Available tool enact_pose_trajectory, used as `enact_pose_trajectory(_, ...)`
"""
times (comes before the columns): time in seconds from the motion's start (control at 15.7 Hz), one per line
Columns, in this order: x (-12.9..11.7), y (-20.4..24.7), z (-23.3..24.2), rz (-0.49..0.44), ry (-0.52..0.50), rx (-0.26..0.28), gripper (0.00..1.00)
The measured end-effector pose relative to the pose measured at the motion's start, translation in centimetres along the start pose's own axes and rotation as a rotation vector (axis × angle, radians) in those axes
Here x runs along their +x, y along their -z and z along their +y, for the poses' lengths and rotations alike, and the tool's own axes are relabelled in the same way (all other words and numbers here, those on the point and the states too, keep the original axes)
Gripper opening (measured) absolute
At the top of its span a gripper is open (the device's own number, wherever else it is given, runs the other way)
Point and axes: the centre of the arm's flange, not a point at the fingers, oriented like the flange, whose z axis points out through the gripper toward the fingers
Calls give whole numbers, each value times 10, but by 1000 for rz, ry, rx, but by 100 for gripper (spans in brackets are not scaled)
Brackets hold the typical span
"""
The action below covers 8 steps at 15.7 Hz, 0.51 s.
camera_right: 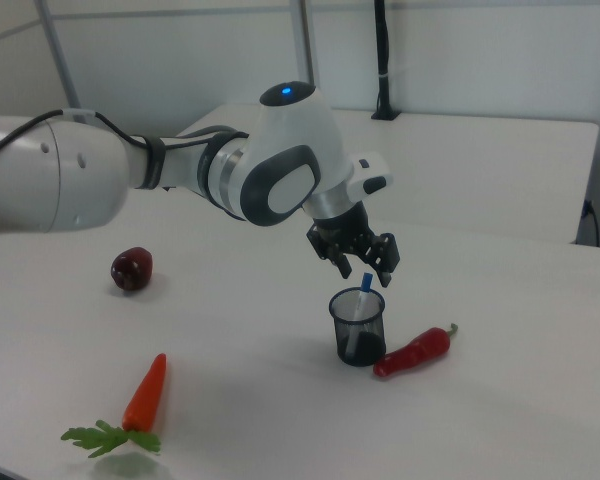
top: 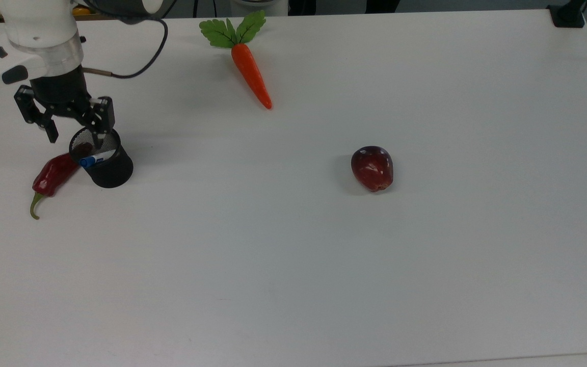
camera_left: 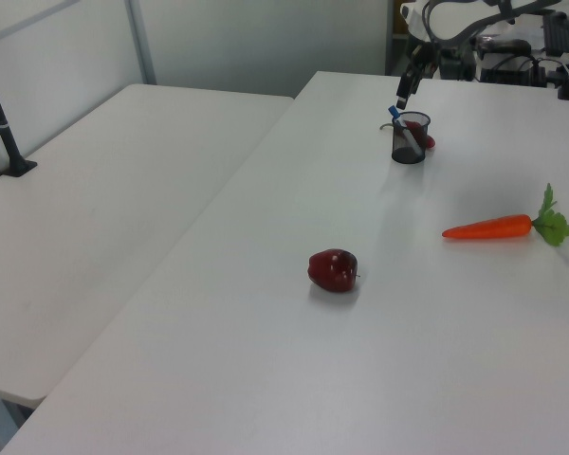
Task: Take marker pen
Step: 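Move the open gripper over the black pen cup and lower onto the marker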
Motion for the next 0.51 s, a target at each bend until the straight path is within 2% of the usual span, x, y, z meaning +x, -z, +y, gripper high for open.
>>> enact_pose_trajectory(0.06,1,-4,0,7,-20,-2,69)
enact_pose_trajectory(0.13,2,-7,-1,12,-34,-3,69)
enact_pose_trajectory(0.26,4,-12,-4,29,-56,-4,56)
enact_pose_trajectory(0.51,9,-22,-11,58,-93,-5,50)
